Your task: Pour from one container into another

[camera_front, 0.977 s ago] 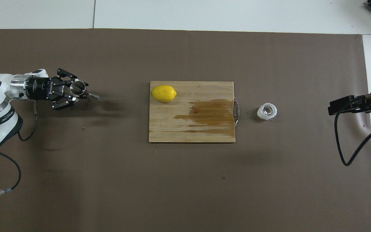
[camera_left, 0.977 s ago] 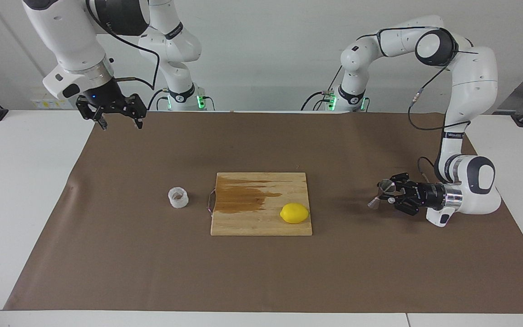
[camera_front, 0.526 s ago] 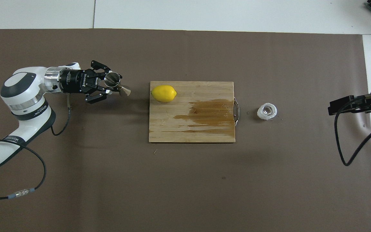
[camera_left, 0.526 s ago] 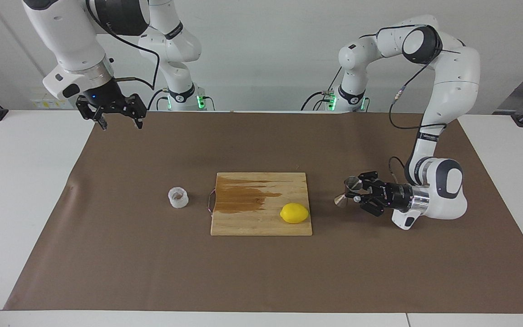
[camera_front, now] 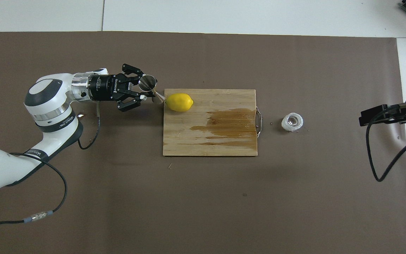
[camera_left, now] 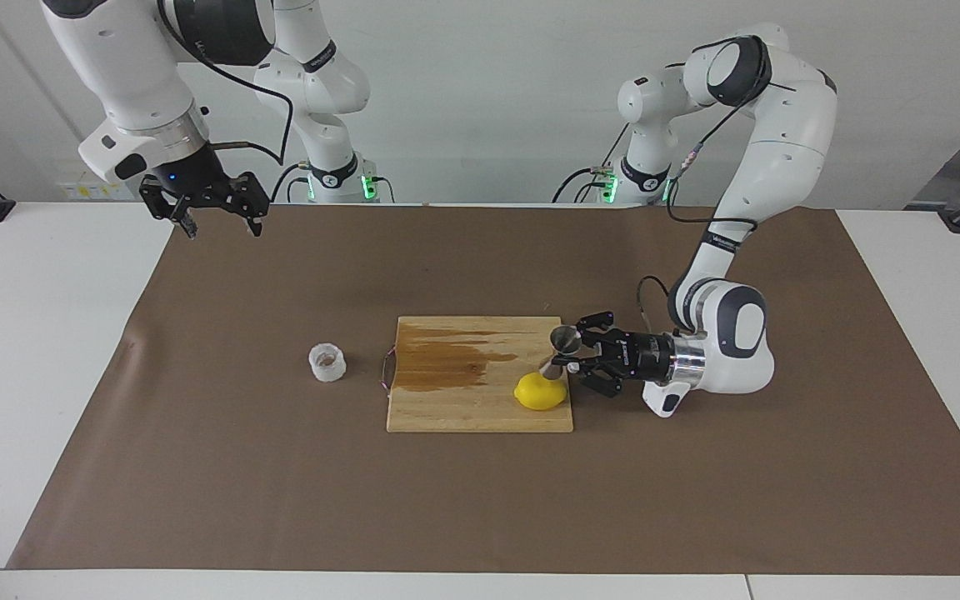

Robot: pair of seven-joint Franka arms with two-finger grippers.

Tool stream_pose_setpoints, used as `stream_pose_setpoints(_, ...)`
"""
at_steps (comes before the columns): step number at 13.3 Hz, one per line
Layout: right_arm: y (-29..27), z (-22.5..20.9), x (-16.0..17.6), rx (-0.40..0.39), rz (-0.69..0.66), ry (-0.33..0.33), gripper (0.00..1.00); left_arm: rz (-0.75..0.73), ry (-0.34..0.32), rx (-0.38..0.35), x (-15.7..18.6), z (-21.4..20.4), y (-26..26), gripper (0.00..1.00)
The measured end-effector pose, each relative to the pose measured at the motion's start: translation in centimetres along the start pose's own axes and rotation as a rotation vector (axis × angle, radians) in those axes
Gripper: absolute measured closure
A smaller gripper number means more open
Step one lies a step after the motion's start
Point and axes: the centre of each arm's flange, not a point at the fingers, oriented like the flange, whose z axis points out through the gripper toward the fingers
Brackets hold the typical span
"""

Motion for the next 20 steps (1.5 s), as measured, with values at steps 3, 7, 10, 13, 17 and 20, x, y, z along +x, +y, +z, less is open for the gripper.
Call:
stream_pose_setpoints(3, 0.0, 0.0, 0.0, 0.0, 0.0, 0.0, 0.0, 0.004, 0.034, 0.004, 1.4, 4.2, -0.7, 0.59)
stream_pose_setpoints(7, 0.0, 0.0, 0.0, 0.0, 0.0, 0.0, 0.0, 0.005, 0.048, 0.003, 2.2, 7.4, -1.5, 0.59)
stream_pose_setpoints(10, 0.0, 0.0, 0.0, 0.0, 0.0, 0.0, 0.0, 0.03, 0.069, 0.002, 2.3, 9.4, -1.8, 0.59)
stream_pose_setpoints(13, 0.0, 0.0, 0.0, 0.0, 0.0, 0.0, 0.0, 0.055, 0.073, 0.006, 1.5, 10.7, -1.5, 0.6)
stream_pose_setpoints(17, 0.0, 0.0, 0.0, 0.0, 0.0, 0.0, 0.0, 0.078, 0.086, 0.012, 1.2, 11.7, -1.2, 0.6)
stream_pose_setpoints(20, 0.0, 0.0, 0.0, 0.0, 0.0, 0.0, 0.0, 0.091, 0.105, 0.034, 2.2, 11.6, -0.5, 0.6)
